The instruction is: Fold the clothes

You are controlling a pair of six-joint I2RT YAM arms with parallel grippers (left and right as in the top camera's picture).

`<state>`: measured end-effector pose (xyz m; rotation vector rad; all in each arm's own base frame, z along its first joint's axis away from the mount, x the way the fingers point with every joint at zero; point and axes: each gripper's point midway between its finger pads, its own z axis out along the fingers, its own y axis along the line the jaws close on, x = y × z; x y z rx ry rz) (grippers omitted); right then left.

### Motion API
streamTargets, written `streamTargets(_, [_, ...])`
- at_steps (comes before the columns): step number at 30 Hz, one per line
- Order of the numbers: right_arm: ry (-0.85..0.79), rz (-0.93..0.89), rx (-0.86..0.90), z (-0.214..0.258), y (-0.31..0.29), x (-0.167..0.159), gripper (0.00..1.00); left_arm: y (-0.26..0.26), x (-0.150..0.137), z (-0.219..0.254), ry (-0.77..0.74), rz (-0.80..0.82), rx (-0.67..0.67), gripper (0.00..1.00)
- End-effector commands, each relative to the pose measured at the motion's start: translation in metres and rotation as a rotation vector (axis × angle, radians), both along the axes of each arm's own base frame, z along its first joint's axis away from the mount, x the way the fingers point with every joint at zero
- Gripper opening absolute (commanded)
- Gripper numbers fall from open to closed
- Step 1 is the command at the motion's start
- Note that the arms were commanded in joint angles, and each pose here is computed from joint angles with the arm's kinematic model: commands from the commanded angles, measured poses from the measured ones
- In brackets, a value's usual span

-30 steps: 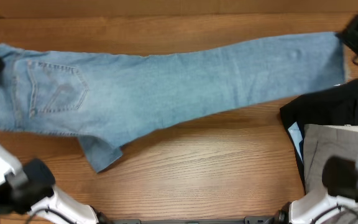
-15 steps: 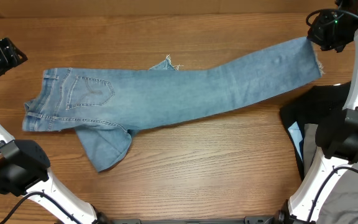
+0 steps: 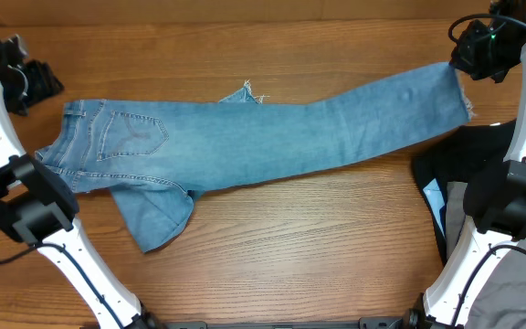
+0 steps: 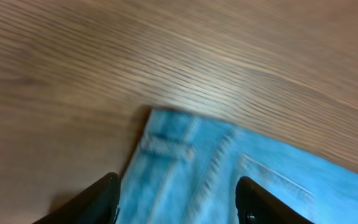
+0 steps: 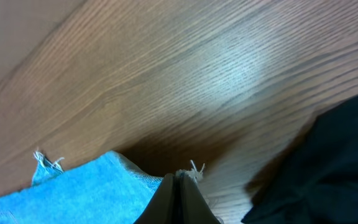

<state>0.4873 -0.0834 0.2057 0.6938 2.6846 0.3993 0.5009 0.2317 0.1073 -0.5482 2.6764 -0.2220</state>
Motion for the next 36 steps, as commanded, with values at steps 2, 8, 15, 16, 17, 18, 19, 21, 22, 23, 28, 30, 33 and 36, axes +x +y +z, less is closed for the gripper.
streamTargets(2, [-0.04,0.033,-0.023,0.018,0.0,-0.004,0.04,0.001,0.015,-0.035,0.008,-0.006,0.001,0.65])
streamTargets(8, [-0.033,0.033,-0.02,0.017,0.001,-0.006,0.04,-0.01,0.024,-0.088,0.061,-0.031,-0.024,0.66])
streamTargets(15, [-0.03,0.033,-0.02,0.017,0.001,-0.006,0.04,-0.02,0.029,-0.098,0.041,-0.045,-0.084,0.29])
streamTargets(16, [-0.031,0.033,-0.02,0.017,0.001,-0.006,0.04,-0.022,0.028,-0.095,0.04,-0.048,-0.096,0.2])
streamTargets(17, [-0.032,0.033,-0.021,0.017,0.001,-0.006,0.04,-0.022,0.026,-0.093,0.044,-0.045,-0.104,0.13])
streamTargets(18, [-0.034,0.033,-0.021,0.017,0.001,-0.005,0.04,-0.021,0.024,-0.09,0.047,-0.041,-0.108,0.08])
streamTargets(19, [-0.037,0.033,-0.022,0.018,0.001,-0.005,0.04,-0.021,0.023,-0.083,0.044,-0.042,-0.116,0.08])
streamTargets(21, [-0.04,0.031,-0.024,0.019,-0.001,-0.005,0.04,-0.02,0.021,-0.064,0.034,-0.038,-0.119,0.05])
streamTargets(22, [-0.043,0.029,-0.024,0.02,-0.002,-0.005,0.04,-0.019,0.02,-0.053,0.025,-0.036,-0.115,0.05])
streamTargets(23, [-0.048,0.025,-0.026,0.022,-0.004,-0.005,0.04,-0.017,0.019,-0.037,0.011,-0.034,-0.106,0.04])
streamTargets(28, [-0.116,-0.007,-0.048,0.052,-0.016,-0.014,0.04,-0.009,0.003,0.067,-0.099,-0.037,0.01,0.04])
streamTargets(30, [-0.169,-0.032,-0.064,0.077,-0.024,-0.023,0.04,-0.012,-0.009,0.127,-0.186,-0.019,0.062,0.04])
streamTargets(33, [-0.248,-0.097,-0.079,0.118,-0.033,-0.045,0.04,-0.024,-0.038,0.211,-0.314,-0.011,0.146,0.04])
streamTargets(36, [-0.334,-0.171,-0.096,0.164,-0.041,-0.079,0.04,-0.052,-0.086,0.301,-0.471,-0.014,0.239,0.04])
